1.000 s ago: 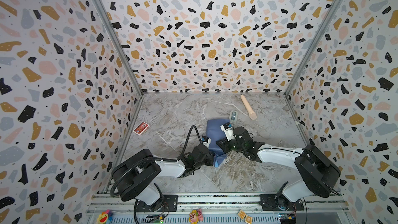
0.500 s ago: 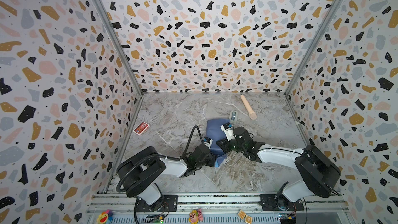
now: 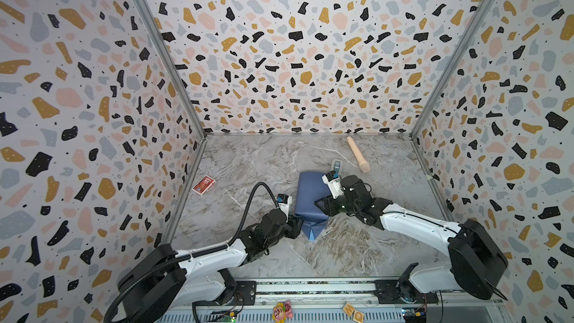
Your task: Wrap the gift box in paper
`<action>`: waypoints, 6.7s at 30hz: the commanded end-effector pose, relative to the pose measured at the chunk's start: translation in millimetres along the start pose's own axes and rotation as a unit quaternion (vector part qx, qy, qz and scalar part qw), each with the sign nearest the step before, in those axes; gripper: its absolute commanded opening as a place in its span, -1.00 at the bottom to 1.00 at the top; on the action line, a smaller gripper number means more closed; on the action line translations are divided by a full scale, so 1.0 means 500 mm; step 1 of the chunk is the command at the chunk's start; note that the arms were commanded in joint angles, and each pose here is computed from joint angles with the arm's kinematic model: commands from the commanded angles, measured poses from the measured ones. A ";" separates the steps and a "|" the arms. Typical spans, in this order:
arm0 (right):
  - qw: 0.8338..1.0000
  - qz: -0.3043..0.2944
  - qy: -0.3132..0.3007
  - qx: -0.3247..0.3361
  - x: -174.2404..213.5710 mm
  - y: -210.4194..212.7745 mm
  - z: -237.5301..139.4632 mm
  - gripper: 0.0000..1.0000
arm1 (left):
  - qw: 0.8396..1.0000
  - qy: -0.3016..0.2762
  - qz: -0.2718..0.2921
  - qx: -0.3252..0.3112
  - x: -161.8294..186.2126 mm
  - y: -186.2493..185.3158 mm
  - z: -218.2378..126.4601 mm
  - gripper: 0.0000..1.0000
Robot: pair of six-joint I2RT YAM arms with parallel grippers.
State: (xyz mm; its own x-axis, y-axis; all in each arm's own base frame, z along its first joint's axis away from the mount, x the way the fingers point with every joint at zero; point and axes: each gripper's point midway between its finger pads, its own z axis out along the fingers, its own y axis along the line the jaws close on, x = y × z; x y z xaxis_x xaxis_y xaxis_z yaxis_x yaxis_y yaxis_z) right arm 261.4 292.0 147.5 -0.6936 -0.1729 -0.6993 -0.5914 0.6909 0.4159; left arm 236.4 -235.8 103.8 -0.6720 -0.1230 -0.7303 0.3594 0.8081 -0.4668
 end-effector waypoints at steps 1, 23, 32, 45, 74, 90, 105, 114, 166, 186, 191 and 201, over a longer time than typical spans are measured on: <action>0.999 0.003 0.018 0.027 0.033 -0.012 -0.050 -0.08 | 0.998 -0.040 -0.037 -0.007 -0.049 0.021 -0.022 0.16; 0.984 0.139 0.031 -0.105 0.002 -0.055 0.062 0.28 | 0.988 0.070 -0.091 0.101 -0.036 -0.064 0.076 0.35; 0.991 0.128 0.043 -0.002 0.005 -0.171 0.011 0.30 | 0.998 0.055 -0.037 -0.019 -0.022 0.028 0.025 0.47; 0.973 0.199 0.111 -0.047 0.204 -0.052 -0.029 -0.03 | 1.000 0.006 0.002 0.025 -0.008 0.013 -0.040 0.47; 0.940 0.325 0.097 -0.044 0.274 -0.074 0.041 -0.47 | 0.997 0.007 0.047 0.066 -0.004 -0.034 -0.048 0.41; 0.953 0.283 0.105 0.032 0.299 -0.105 0.044 -0.55 | 0.996 0.014 0.048 0.069 0.008 -0.031 -0.047 0.41; 0.961 0.200 0.115 0.149 0.314 -0.127 0.041 -0.55 | 0.996 0.006 0.046 0.082 0.003 -0.040 -0.048 0.41; 0.964 0.136 0.116 0.198 0.311 -0.120 0.037 -0.49 | 0.995 0.005 0.045 0.083 0.005 -0.039 -0.049 0.41; 0.986 0.151 0.012 0.070 0.194 -0.155 -0.065 -0.70 | 0.993 0.091 -0.021 0.072 0.144 -0.192 0.094 -0.24; 0.987 0.147 0.008 0.056 0.207 -0.163 -0.080 -0.64 | 0.993 0.107 -0.050 0.032 0.173 -0.183 0.158 -0.24; 0.987 0.148 0.009 0.055 0.208 -0.164 -0.078 -0.64 | 0.992 0.109 -0.063 0.022 0.179 -0.169 0.152 -0.24; 0.987 0.153 0.010 0.054 0.215 -0.164 -0.078 -0.63 | 0.990 0.118 -0.080 0.017 0.195 -0.161 0.155 -0.21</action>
State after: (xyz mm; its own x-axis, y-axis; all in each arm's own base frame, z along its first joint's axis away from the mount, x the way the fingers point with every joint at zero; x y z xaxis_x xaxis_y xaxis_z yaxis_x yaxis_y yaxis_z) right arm 221.2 189.8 60.5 -0.8441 0.0459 -0.5343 -0.2982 0.7878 0.5389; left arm 192.9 -357.6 35.5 -0.8515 -0.0932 -0.5161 0.2693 0.7667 -0.5828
